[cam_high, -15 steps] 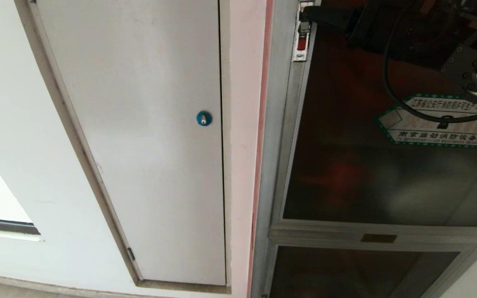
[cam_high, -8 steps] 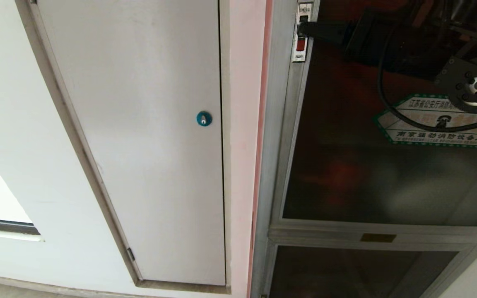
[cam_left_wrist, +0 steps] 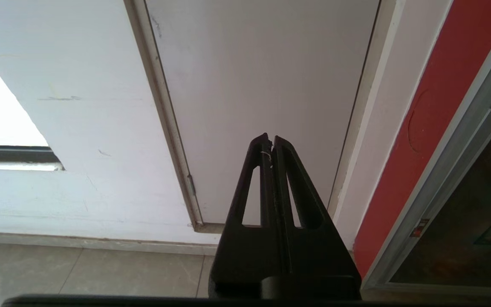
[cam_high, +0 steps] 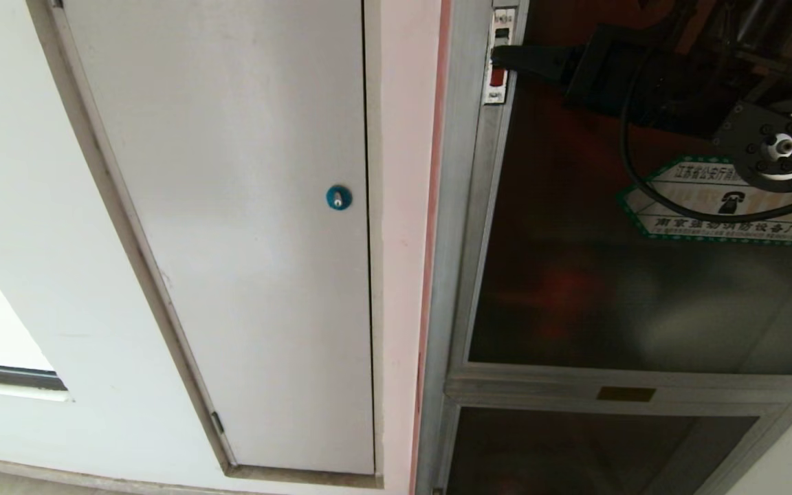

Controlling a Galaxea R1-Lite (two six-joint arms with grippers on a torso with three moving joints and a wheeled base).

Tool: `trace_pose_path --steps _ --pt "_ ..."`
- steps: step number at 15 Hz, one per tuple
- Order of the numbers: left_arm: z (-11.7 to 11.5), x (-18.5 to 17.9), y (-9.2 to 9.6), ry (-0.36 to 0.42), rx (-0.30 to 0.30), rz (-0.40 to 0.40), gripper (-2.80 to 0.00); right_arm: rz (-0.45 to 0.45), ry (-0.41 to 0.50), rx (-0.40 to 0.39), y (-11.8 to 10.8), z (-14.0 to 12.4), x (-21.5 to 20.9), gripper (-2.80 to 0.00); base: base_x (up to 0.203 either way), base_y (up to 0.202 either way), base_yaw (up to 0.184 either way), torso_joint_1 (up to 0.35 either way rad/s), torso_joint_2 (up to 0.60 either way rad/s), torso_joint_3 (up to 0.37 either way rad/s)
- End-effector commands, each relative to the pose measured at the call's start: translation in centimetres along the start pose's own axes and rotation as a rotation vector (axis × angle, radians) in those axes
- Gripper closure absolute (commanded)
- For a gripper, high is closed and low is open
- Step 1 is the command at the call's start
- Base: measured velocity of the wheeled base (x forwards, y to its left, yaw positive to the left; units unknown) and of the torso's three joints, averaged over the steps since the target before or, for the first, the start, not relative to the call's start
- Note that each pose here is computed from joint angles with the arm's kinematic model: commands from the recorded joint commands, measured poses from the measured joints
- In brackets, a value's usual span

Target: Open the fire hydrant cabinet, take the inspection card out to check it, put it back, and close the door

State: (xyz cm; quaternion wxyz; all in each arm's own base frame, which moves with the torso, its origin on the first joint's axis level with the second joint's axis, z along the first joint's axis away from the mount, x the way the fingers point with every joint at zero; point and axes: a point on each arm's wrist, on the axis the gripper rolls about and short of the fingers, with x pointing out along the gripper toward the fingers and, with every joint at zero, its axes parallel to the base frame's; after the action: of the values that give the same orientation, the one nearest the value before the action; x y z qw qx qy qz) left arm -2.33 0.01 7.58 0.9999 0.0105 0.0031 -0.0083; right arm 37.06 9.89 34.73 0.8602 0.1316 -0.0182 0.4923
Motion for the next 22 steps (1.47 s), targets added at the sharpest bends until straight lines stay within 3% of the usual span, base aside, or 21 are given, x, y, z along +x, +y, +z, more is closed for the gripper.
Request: trace_pose_path --steps 1,22 --pt "0.0 0.0 0.0 0.001 0.0 0.0 0.0 -0.007 0.014 0.019 -0.9 -0.8 0.4 0.0 0.0 0.0 0.0 0.0 0.0 0.0" --pt "0.0 0.0 0.0 0.001 0.0 0.0 0.0 -0.081 0.042 0.044 -3.1 -2.7 0.2 0.0 0.0 0.0 0.0 0.0 0.0 0.0"
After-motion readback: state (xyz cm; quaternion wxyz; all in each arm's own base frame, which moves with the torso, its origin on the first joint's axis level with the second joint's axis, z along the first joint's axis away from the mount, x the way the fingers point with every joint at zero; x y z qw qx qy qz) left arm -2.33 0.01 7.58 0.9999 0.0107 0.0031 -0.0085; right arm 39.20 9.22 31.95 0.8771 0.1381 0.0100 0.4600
